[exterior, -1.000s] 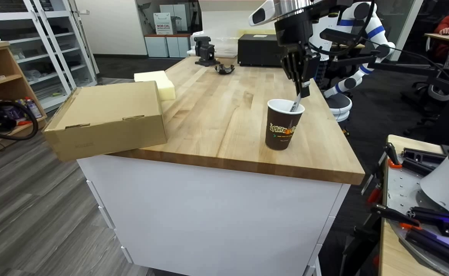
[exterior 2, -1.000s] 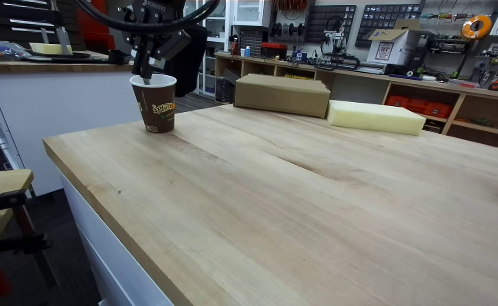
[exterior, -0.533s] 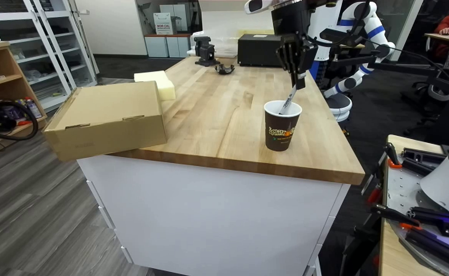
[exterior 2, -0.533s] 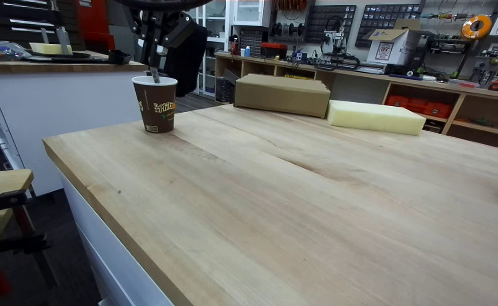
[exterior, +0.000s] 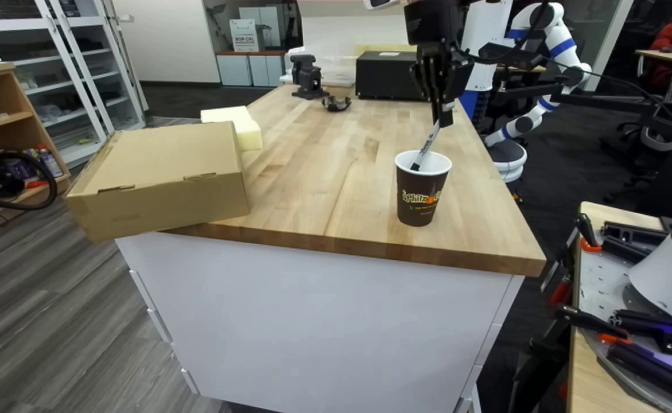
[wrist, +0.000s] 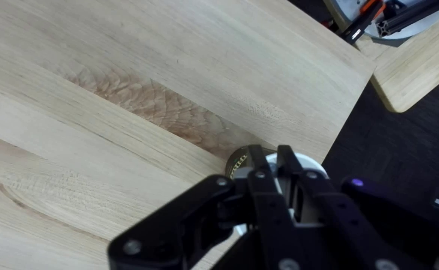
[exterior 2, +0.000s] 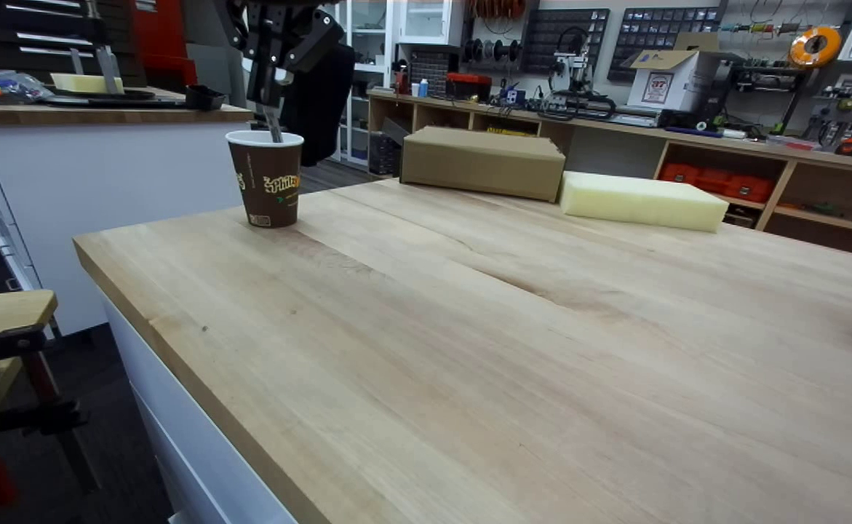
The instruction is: Remove the marker from the cup and put it on the table
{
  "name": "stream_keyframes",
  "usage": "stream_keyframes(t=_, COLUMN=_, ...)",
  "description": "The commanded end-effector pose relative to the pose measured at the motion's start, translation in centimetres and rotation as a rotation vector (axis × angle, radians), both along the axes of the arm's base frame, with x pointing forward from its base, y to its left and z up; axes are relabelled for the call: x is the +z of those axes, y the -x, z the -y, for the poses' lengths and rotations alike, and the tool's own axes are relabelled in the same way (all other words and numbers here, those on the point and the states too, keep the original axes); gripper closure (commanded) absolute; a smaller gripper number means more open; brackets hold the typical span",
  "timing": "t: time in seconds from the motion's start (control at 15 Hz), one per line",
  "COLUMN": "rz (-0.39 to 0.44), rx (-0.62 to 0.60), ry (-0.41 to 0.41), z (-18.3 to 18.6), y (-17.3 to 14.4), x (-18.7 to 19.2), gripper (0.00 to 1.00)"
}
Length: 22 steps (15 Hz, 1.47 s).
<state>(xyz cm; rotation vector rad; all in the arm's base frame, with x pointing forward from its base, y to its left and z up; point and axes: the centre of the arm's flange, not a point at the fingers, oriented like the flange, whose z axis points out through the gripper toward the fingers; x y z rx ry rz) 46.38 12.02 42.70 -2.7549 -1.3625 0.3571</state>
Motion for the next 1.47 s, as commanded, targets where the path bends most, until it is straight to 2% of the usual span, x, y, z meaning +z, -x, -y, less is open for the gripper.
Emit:
stream_keyframes(t=0.0, rz=0.041, rx=0.035, ry=0.015, z=0.3, y=1.0, x=2.4, gripper=0.97)
stream_keyframes(t=0.67, rz=0.139, rx=0.084, ry=0.019, z=2.0, y=2.6, x=7.5, gripper=0.97)
stream_keyframes(t=0.87, rz=0.172, rx=0.046, ry=0.022, z=3.7, y=2.6, x=8.1, gripper=0.97)
stream_keyframes(t=1.2, rz=0.173, rx=-0.053, ry=0.026, z=7.8, y=1.2, x=5.4, gripper=0.97)
stream_keyframes(t=1.4, rz=0.222, rx=-0.054, ry=0.070, z=9.5, y=0.0, x=4.7, gripper=0.97)
